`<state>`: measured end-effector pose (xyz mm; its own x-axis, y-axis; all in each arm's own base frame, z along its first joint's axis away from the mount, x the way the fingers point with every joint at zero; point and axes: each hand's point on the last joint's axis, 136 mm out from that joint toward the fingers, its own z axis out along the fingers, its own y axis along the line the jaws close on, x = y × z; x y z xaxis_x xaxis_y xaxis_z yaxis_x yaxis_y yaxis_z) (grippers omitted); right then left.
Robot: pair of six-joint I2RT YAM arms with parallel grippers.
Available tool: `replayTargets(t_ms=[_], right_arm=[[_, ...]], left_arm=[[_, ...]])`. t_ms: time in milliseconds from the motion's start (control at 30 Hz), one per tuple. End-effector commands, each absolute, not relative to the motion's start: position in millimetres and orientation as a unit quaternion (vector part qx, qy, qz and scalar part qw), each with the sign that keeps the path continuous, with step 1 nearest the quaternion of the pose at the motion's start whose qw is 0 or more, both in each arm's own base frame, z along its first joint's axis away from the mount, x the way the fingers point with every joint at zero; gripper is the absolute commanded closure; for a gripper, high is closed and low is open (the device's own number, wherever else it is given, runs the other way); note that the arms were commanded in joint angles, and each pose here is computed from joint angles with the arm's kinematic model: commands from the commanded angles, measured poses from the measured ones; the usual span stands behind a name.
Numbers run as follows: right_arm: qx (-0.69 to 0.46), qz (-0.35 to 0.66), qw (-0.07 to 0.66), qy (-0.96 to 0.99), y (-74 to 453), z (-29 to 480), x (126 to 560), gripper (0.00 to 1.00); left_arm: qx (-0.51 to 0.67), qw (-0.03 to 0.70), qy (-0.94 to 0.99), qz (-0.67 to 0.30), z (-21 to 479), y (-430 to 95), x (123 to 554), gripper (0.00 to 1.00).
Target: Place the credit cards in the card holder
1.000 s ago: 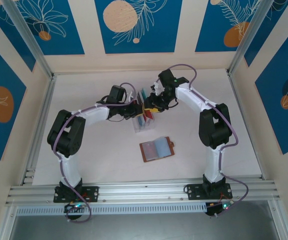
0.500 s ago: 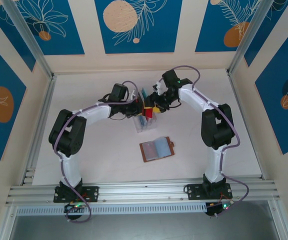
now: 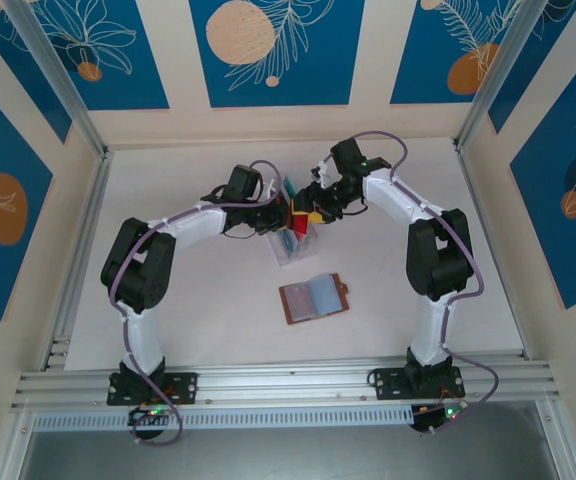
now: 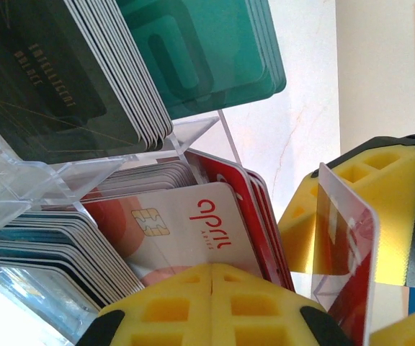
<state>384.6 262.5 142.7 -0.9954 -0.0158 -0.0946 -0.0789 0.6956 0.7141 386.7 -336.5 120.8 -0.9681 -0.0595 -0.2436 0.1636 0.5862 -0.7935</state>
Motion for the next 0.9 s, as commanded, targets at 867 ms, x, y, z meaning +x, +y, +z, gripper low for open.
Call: replayTargets(t_ms=[867], right_arm=[[-0.015, 0.431, 0.049, 0.901, 256, 166, 382, 0.76]], left_arm=[[0.048, 0.127, 0.881, -0.453, 118, -341, 387, 0.99]])
